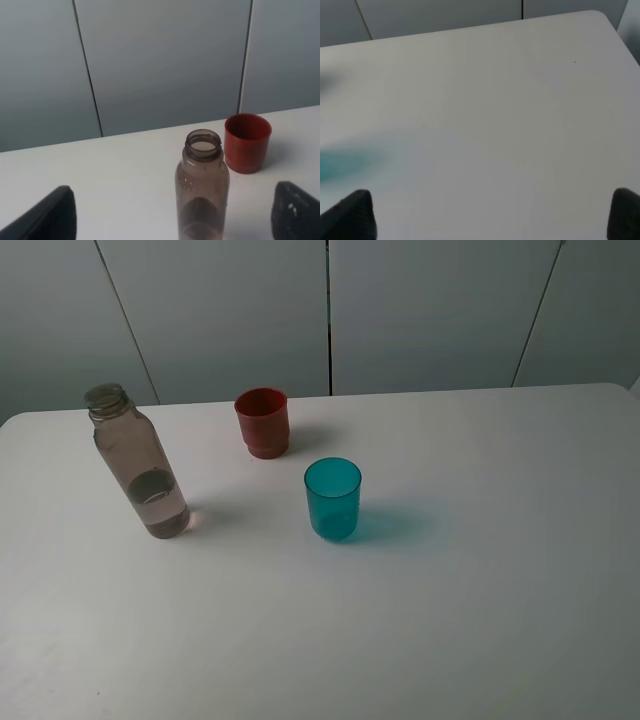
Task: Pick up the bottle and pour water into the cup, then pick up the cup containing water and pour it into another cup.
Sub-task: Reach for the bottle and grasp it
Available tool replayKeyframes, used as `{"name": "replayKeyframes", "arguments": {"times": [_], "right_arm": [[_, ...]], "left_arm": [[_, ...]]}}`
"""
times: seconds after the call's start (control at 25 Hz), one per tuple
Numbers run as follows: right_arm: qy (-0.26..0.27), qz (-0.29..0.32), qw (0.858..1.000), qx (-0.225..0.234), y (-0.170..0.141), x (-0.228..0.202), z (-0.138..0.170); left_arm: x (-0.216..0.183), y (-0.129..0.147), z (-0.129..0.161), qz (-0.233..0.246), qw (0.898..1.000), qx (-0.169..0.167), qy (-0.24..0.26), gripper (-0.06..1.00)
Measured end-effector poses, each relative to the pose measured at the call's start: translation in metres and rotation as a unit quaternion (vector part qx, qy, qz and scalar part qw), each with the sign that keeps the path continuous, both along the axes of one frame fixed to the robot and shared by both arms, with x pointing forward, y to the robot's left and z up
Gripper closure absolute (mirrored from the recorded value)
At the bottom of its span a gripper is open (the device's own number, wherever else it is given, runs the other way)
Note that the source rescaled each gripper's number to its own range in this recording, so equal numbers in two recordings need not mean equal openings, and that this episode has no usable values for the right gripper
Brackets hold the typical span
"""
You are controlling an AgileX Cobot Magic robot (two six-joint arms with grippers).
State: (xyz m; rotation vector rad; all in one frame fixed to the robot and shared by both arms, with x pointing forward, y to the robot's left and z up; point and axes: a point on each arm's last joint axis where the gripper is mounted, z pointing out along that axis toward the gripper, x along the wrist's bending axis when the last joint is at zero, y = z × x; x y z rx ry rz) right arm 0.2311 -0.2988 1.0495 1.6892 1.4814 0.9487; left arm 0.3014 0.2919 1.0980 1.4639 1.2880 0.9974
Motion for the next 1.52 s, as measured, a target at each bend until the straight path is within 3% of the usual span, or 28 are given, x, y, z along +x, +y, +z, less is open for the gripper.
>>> {"name": "replayKeyframes", "arguments": {"times": [0.16,0.24,0.4,0.48,0.68,0.92,1.16,1.52], "right_arm": [[0.000,0.000,1.000,0.000,0.000,0.000,0.000],[0.000,0.000,1.000,0.000,0.000,0.000,0.000],[0.000,0.000,1.000,0.000,0.000,0.000,0.000],[0.000,0.000,1.000,0.000,0.000,0.000,0.000],[0.000,0.000,1.000,0.000,0.000,0.000,0.000],[0.000,0.000,1.000,0.000,0.000,0.000,0.000],[0.000,0.000,1.000,0.000,0.000,0.000,0.000],[0.000,0.000,1.000,0.000,0.000,0.000,0.000]], "left_arm": [[0.038,-0.004,-0.006,-0.003,0.999,-0.023,0.043,-0.06],[0.060,-0.007,-0.017,-0.002,0.995,-0.039,0.091,-0.06],[0.090,-0.010,-0.042,0.001,0.986,-0.038,0.161,-0.06],[0.095,-0.013,-0.051,-0.006,0.989,-0.029,0.147,-0.06],[0.095,-0.018,-0.073,-0.017,0.999,-0.010,0.044,-0.06],[0.081,-0.019,-0.109,-0.039,0.999,0.036,0.003,-0.06],[0.082,-0.019,-0.106,-0.037,0.996,0.035,-0.067,-0.06],[0.104,-0.032,-0.121,-0.089,0.990,0.066,-0.087,-0.06]]}}
